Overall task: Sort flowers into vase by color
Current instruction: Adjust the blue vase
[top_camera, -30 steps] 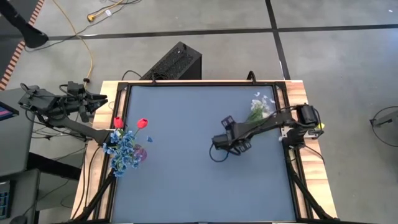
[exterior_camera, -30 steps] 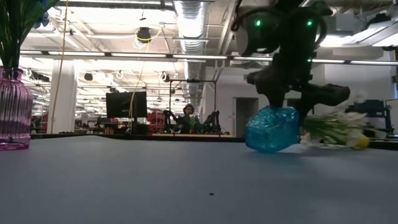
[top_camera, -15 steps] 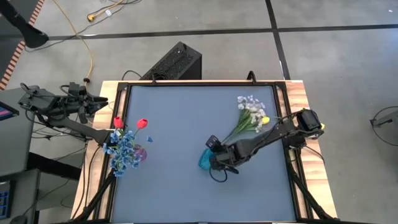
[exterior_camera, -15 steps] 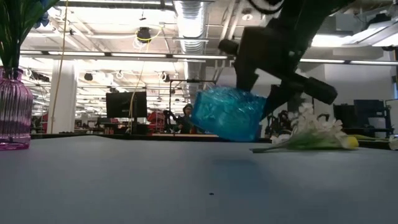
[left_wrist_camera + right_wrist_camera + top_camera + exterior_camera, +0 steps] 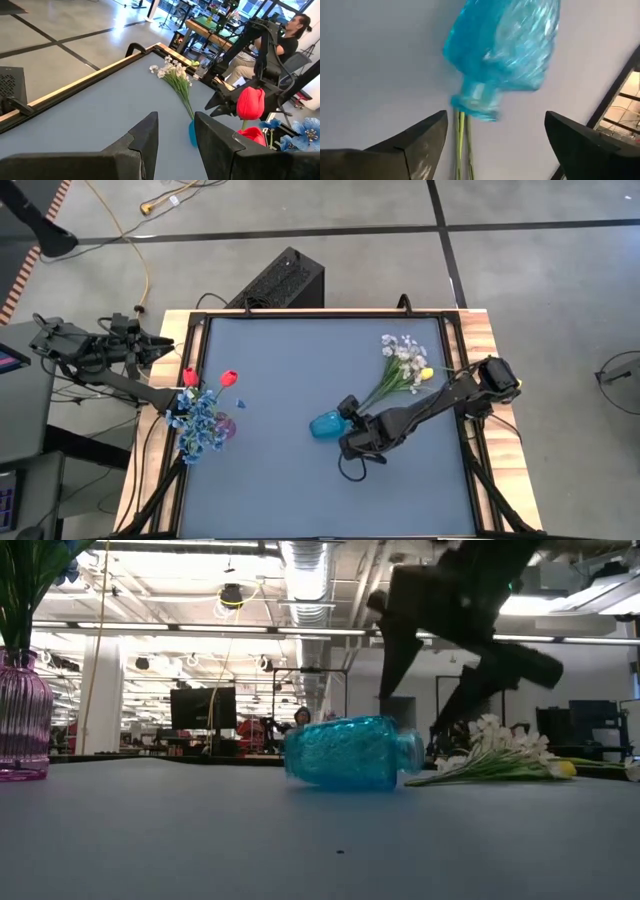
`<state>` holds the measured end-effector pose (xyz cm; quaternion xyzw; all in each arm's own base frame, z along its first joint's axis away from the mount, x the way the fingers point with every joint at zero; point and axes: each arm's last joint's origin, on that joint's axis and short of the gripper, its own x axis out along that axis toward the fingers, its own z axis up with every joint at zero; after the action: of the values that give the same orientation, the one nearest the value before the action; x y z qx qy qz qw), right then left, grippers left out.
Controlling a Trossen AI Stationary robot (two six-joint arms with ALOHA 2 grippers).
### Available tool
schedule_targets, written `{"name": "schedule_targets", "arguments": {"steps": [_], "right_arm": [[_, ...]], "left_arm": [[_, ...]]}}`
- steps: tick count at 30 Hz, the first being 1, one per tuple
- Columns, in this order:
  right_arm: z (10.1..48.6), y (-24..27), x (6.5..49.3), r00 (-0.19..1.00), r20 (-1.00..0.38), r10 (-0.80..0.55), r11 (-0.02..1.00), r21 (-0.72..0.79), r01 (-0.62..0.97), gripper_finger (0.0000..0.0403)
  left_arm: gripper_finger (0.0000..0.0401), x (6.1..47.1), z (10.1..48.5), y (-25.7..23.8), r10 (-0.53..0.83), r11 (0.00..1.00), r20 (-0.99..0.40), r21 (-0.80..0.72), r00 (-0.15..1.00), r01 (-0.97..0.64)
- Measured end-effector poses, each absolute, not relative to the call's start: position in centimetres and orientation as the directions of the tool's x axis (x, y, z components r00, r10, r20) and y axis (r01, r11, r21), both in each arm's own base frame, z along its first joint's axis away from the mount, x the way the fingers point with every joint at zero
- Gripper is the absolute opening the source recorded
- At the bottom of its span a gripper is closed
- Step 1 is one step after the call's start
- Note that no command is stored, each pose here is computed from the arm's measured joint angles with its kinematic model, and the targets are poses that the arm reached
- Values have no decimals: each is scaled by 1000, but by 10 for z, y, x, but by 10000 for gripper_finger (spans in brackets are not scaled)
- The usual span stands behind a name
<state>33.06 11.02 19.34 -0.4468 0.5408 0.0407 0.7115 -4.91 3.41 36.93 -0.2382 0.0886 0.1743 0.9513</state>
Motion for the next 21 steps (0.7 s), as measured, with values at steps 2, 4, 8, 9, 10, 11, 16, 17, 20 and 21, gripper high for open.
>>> {"name": "schedule_targets", "arguments": {"steps": [2, 4, 8, 9, 10, 11, 16, 17, 20, 21], "right_arm": [[202, 112, 333, 409, -811, -419, 640, -583, -500, 363], [214, 112, 333, 370, -841, -395, 716, -534, -449, 363], [240, 103, 330, 228, -929, -291, 879, -353, -320, 359], [248, 98, 329, 199, -948, -249, 914, -298, -274, 358], [256, 93, 329, 180, -963, -200, 944, -239, -229, 357], [264, 86, 328, 173, -976, -134, 971, -164, -176, 357], [305, 43, 318, 349, -935, 72, 989, 113, 99, 357], [312, 34, 315, 383, -921, 72, 979, 139, 150, 357], [330, 14, 306, 493, -868, 52, 951, 193, 240, 357], [334, 9, 301, 508, -860, 44, 943, 203, 263, 357]], "left_arm": [[114, -49, 369, 34, 285, 826, -252, -424, 925, -370], [114, -49, 369, 34, 270, 829, -255, -429, 928, -359], [114, -49, 369, 33, 265, 828, -256, -434, 930, -355], [114, -49, 369, 33, 265, 829, -256, -432, 930, -355], [114, -49, 369, 33, 265, 831, -256, -428, 930, -355], [114, -49, 369, 33, 265, 834, -256, -423, 930, -354], [114, -49, 369, 33, 266, 844, -256, -404, 929, -352], [114, -49, 369, 33, 265, 846, -256, -401, 930, -352], [114, -49, 369, 33, 251, 850, -258, -402, 933, -340], [114, -49, 369, 33, 238, 853, -260, -405, 936, -329]]}}
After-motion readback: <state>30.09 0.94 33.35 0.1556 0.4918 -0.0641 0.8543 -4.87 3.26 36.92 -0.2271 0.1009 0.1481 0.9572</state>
